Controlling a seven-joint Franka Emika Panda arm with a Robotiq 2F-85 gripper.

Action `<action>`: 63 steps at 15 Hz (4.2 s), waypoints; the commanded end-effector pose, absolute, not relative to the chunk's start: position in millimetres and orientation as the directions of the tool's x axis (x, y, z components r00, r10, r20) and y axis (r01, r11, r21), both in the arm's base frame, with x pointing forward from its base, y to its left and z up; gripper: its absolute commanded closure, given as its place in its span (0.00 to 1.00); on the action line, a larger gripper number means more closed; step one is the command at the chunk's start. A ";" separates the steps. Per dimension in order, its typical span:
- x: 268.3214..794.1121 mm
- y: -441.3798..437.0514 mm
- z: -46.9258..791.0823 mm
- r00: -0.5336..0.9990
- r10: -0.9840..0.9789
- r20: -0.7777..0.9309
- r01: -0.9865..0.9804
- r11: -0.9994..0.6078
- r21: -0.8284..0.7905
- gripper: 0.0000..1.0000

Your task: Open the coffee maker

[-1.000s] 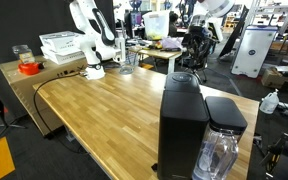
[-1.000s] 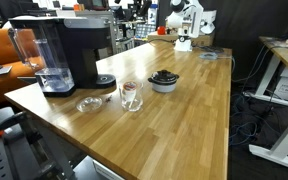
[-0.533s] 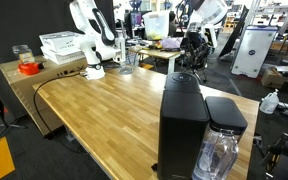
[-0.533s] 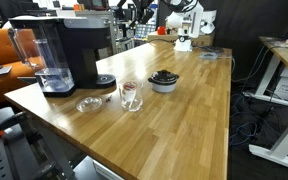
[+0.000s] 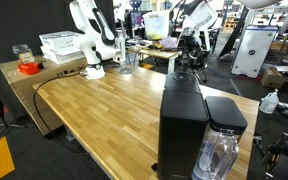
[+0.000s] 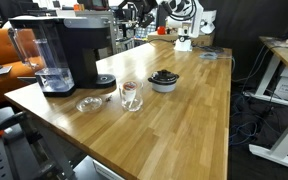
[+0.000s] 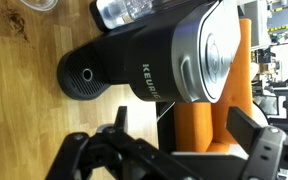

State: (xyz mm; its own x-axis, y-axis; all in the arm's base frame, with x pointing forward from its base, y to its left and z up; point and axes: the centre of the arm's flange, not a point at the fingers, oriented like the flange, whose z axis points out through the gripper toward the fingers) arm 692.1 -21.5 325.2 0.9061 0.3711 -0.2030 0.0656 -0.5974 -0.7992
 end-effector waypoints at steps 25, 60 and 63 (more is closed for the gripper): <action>712.0 -16.1 307.8 0.901 0.404 -0.160 0.068 -0.494 -0.867 0.29; 674.2 2.7 255.4 0.840 0.509 -0.188 0.018 -0.373 -0.928 1.00; 672.9 4.8 254.7 0.835 0.522 -0.173 0.028 -0.354 -0.935 1.00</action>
State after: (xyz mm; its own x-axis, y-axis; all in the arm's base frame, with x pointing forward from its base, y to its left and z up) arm 681.7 4.6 249.0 0.8407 0.5058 -0.1933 0.0204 -0.3862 -0.9222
